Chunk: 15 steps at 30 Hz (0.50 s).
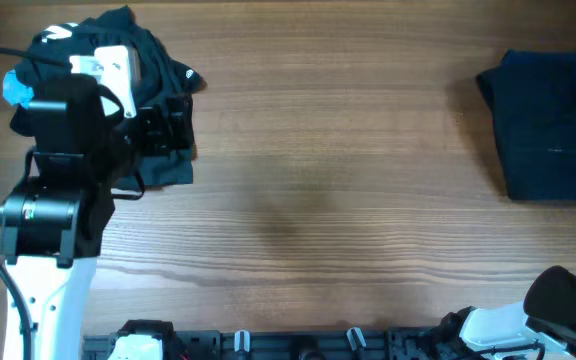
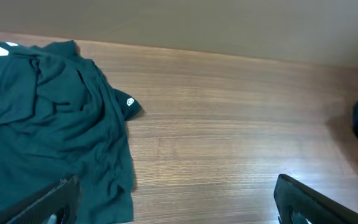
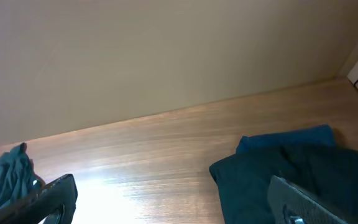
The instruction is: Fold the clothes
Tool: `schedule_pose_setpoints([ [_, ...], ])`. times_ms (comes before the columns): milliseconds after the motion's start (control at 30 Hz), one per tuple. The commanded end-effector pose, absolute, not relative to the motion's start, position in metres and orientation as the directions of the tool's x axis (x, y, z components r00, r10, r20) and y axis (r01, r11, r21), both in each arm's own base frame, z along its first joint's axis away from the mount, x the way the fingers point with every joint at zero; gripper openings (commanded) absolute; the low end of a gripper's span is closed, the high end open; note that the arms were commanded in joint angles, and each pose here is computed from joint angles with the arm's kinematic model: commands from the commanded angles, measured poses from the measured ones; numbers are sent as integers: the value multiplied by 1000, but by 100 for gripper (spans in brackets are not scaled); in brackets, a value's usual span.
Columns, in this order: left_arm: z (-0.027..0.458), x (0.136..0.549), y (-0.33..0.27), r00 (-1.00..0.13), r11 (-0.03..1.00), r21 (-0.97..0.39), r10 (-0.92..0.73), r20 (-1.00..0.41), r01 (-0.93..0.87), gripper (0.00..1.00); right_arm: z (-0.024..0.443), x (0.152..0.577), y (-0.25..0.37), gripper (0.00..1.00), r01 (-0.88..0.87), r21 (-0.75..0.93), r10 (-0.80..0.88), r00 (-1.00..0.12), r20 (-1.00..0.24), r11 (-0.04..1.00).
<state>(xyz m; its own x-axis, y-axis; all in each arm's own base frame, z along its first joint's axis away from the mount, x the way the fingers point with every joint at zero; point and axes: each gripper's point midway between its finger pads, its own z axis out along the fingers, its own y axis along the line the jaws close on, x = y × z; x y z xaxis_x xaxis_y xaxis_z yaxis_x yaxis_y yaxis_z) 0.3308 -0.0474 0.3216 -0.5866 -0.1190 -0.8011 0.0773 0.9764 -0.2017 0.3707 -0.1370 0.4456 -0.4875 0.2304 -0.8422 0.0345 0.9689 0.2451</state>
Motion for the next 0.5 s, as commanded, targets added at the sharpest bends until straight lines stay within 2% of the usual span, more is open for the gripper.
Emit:
schedule_pose_setpoints([
  [0, 323, 326, -52, -585, 977, -174, -70, -808, 124, 100, 439, 374, -143, 100, 47, 221, 215, -501, -838, 974],
  [467, 322, 326, -52, -589, 977, -175, -70, -805, 123, 100, 437, 373, -147, 100, 68, 212, 216, -507, -834, 975],
])
